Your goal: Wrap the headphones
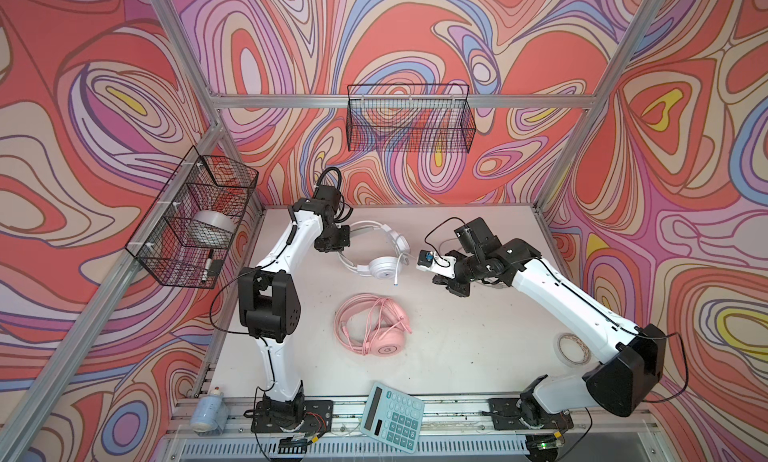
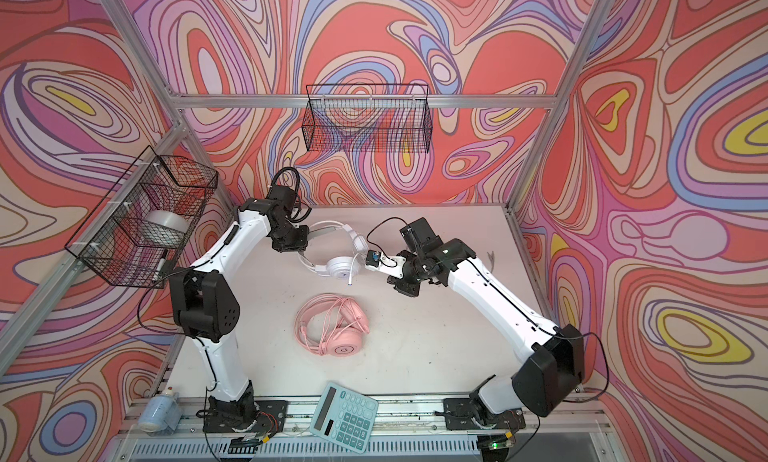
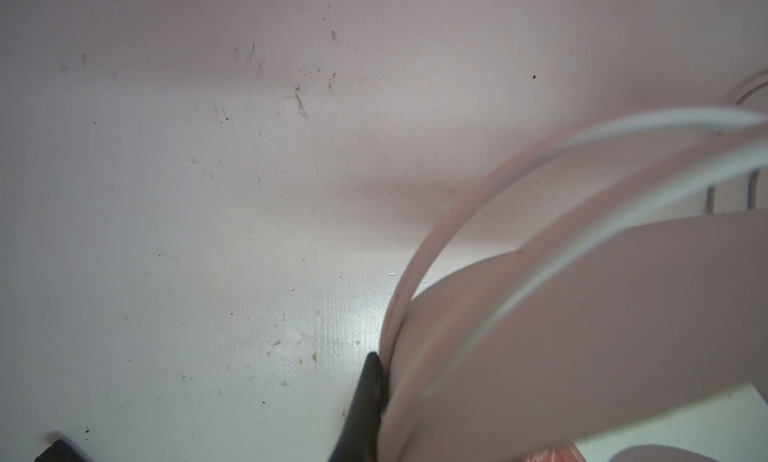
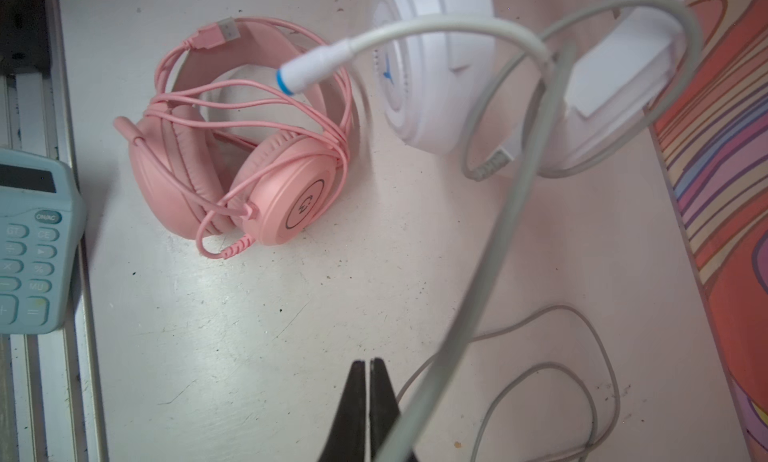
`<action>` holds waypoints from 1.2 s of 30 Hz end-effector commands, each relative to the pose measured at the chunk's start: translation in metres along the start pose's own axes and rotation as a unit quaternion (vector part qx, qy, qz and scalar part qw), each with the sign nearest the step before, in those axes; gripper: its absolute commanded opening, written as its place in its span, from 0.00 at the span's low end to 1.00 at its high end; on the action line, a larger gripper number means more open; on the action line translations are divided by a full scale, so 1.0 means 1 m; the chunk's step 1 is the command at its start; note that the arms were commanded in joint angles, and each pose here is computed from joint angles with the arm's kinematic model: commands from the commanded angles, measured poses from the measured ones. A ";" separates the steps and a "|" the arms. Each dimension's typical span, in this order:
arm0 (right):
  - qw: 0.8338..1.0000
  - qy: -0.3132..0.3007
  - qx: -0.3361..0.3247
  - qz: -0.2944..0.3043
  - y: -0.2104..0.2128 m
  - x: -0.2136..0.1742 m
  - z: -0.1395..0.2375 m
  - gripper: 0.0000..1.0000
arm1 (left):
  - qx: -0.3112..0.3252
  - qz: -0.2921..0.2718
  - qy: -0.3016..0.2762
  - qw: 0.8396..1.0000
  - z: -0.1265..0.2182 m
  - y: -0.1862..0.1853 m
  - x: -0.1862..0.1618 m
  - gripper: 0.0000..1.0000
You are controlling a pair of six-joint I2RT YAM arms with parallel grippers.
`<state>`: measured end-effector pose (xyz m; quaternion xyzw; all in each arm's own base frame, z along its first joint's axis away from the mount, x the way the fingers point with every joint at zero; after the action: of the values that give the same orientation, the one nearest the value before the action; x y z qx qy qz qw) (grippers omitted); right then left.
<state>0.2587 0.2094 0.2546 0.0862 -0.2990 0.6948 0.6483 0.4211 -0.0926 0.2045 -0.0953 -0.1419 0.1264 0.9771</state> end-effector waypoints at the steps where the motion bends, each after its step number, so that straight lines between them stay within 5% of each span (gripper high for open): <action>1: 0.998 -0.047 -0.025 0.033 0.007 0.019 0.010 0.00 | 0.001 0.020 0.008 1.000 0.001 -0.001 0.003 0.00; 10: 0.985 -0.175 0.008 -0.002 -0.008 0.079 0.011 0.00 | 0.060 0.039 0.003 0.997 -0.001 0.013 0.002 0.00; 18: 0.990 -0.106 0.090 0.007 0.020 0.072 -0.021 0.00 | 0.063 0.055 -0.001 0.997 0.000 0.015 0.004 0.00; 36: 0.987 -0.002 0.141 -0.070 0.059 0.031 -0.049 0.00 | 0.010 0.102 0.009 0.995 0.005 0.009 0.010 0.00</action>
<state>0.2129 0.2681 0.2266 0.2182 -0.2210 0.6888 0.6551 0.4259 -0.0754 0.1906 -0.0656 -0.1097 0.2212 0.9668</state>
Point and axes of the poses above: each gripper's point midway between its finger pads, its own z axis back along the fingers, its own y axis along the line the jaws close on, x = y × z, the point moved 5 cm from there along z, back along the fingers, and after that the axes turned 12 degrees about z, right-handed, at the moved point
